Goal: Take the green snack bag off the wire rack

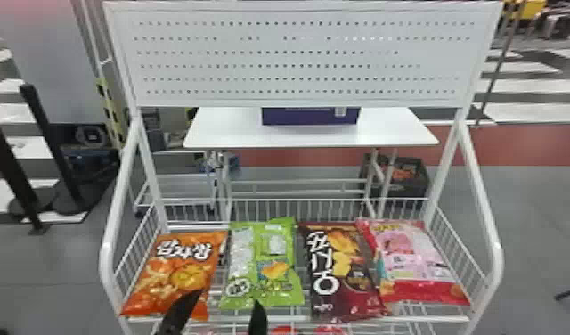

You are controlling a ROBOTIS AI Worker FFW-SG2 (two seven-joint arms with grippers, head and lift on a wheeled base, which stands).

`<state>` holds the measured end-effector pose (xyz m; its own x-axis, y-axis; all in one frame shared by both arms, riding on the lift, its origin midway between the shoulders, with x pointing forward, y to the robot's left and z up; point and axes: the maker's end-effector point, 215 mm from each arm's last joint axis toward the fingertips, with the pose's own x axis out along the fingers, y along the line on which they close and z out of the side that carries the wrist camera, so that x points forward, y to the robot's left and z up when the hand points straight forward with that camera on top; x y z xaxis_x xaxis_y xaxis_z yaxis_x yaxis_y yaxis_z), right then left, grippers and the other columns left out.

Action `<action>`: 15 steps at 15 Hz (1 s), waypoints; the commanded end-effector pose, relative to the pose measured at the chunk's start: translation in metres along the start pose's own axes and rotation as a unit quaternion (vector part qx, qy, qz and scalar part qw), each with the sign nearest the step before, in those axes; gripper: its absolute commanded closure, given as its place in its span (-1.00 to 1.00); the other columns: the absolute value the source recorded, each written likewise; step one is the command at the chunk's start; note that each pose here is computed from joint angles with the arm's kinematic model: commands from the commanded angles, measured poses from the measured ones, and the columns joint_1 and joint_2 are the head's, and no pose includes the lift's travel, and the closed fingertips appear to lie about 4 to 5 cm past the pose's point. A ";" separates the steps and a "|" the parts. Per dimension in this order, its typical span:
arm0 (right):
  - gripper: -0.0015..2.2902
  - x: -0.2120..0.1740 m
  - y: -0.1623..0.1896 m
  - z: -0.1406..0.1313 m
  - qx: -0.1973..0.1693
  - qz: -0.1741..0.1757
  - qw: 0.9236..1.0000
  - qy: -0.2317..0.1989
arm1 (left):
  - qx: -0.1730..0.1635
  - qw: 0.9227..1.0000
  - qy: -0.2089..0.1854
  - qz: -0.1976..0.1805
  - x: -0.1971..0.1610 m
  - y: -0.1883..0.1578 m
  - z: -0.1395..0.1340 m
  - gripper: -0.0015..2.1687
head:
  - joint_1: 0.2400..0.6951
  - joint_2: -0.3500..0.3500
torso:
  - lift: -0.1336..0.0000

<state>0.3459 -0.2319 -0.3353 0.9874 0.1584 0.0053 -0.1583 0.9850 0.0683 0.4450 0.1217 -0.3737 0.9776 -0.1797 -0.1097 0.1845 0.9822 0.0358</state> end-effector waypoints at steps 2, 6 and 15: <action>-0.85 0.000 0.000 -0.001 -0.001 -0.001 1.000 0.000 | -0.004 0.999 0.032 -0.014 0.050 -0.028 -0.016 -0.96 | 0.14 0.00 | 1.00; -0.85 -0.001 -0.002 -0.006 -0.001 -0.003 1.000 0.005 | -0.009 0.998 0.054 -0.026 0.081 -0.045 -0.027 -0.96 | 0.14 0.00 | 1.00; -0.85 0.001 -0.003 -0.005 -0.002 -0.004 1.000 0.003 | 0.003 0.995 0.091 -0.028 0.101 -0.039 -0.051 -0.92 | 0.14 0.00 | 1.00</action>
<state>0.3472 -0.2343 -0.3402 0.9884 0.1520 -0.0006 -0.1516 0.9864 0.0641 0.5301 0.0662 -0.4328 0.9335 -0.2230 -0.2808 0.2406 0.9702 0.0296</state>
